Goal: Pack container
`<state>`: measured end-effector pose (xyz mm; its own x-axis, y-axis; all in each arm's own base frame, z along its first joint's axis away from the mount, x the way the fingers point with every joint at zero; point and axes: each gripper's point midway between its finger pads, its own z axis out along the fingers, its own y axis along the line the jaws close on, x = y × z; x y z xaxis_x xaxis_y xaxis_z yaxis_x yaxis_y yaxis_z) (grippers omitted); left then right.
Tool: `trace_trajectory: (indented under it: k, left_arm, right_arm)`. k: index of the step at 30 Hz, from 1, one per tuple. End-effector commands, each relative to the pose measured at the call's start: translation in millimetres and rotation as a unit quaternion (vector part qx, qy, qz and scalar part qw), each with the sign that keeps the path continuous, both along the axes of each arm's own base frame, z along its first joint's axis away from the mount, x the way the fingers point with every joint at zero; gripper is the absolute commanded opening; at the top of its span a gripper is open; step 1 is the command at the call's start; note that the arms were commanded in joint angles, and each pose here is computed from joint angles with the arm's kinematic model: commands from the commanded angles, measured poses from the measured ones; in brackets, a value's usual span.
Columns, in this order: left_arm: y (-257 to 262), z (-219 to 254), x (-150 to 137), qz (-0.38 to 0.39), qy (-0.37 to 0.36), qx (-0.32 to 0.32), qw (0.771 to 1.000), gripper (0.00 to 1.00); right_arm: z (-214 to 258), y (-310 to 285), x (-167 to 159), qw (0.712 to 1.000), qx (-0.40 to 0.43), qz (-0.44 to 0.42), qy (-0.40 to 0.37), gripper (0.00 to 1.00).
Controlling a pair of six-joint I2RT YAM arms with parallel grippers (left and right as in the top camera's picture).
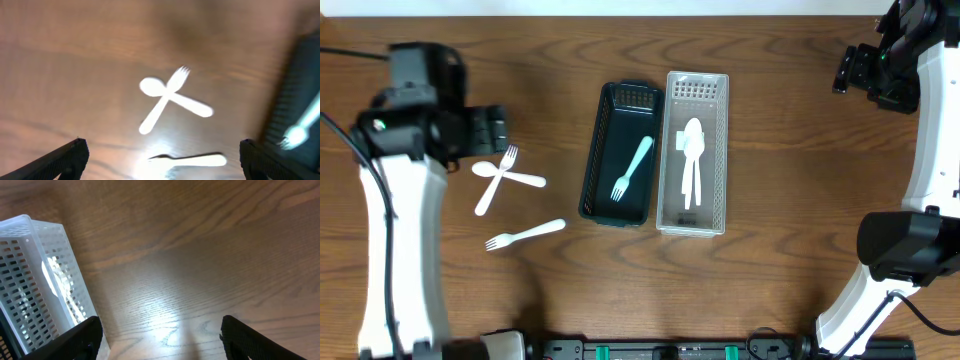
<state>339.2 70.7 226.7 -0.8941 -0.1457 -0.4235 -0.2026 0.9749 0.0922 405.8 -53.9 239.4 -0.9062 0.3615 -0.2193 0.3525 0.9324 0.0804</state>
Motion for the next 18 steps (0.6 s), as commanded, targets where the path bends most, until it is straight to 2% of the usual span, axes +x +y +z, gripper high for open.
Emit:
trace_trajectory:
  k: [1,10,18]
  left_arm:
    - [15.6,-52.0,-0.2,-0.001,0.074,-0.039,0.996,0.98]
    - [23.5,-164.2,8.4,-0.009,0.215,-0.078,0.973,1.0]
    - [20.9,-207.3,-0.2,-0.075,0.268,-0.083,0.957,0.96]
  right_arm:
    - [-0.2,2.5,-0.1,1.0,-0.002,0.008,0.0,0.79]
    - [-0.1,2.5,0.5,1.0,-0.002,0.006,-0.001,0.79]
    - [-0.1,1.1,0.4,1.0,-0.002,0.001,-0.001,0.79]
